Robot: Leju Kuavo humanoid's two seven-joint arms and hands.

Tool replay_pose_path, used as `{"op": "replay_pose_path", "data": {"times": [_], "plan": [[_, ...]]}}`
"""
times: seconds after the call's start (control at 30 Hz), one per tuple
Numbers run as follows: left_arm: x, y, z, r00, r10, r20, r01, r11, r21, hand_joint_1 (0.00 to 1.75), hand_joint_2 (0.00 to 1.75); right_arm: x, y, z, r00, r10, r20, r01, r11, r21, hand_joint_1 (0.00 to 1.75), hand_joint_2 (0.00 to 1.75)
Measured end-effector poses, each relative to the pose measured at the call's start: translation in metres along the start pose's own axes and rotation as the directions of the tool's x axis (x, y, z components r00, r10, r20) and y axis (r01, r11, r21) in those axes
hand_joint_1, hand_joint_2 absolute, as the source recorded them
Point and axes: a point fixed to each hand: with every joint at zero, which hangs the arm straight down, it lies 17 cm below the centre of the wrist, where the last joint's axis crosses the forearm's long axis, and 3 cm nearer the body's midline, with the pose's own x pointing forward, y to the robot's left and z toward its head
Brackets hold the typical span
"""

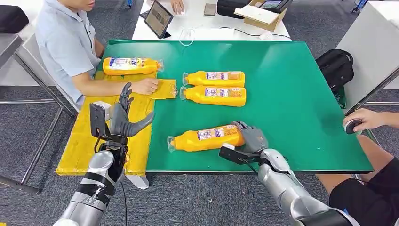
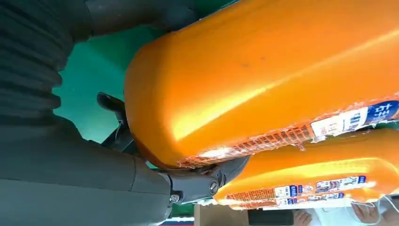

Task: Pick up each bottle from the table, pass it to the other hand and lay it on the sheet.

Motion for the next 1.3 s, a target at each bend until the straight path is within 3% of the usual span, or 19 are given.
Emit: {"op": "replay_pose_path", "data": {"times": [0.23, 0.4, 0.57, 0.7, 0.97, 1.13, 1.3], "plan": [[0.035, 0.045, 0.020, 0.961, -0.218, 0.169, 0.175, 0.956, 0.236, 0.00, 1.75, 0.010, 0.002, 0.009, 0.988, -0.151, 0.006, 0.151, 0.984, -0.093, 1.75, 1.75], [0.041, 0.083, 0.043, 0.950, -0.252, 0.186, 0.170, 0.913, 0.371, 0.00, 1.75, 0.013, 0.000, 0.018, 0.968, -0.249, 0.009, 0.247, 0.955, -0.162, 1.75, 1.75], [0.033, 0.116, 0.061, 0.971, -0.173, 0.167, 0.084, 0.895, 0.439, 0.00, 1.75, 0.012, -0.003, 0.030, 0.950, -0.313, 0.015, 0.308, 0.924, -0.228, 1.75, 1.75], [0.011, 0.113, 0.071, 0.992, -0.027, 0.124, -0.022, 0.928, 0.373, 0.00, 1.75, 0.013, -0.015, 0.038, 0.936, -0.350, 0.038, 0.345, 0.891, -0.296, 1.75, 1.75], [-0.003, 0.111, 0.082, 0.995, 0.044, 0.084, -0.070, 0.936, 0.346, 0.00, 1.75, 0.014, -0.027, 0.043, 0.930, -0.362, 0.059, 0.360, 0.868, -0.341, 1.75, 1.75], [-0.007, 0.060, 0.104, 0.987, 0.142, 0.081, -0.151, 0.982, 0.115, 0.00, 1.75, 0.012, -0.050, 0.053, 0.901, -0.424, 0.094, 0.420, 0.794, -0.439, 1.75, 1.75], [-0.003, 0.007, 0.141, 0.973, 0.218, 0.071, -0.213, 0.974, -0.073, 0.00, 1.75, 0.026, -0.079, 0.064, 0.869, -0.464, 0.171, 0.480, 0.706, -0.521, 1.75, 1.75]]}}
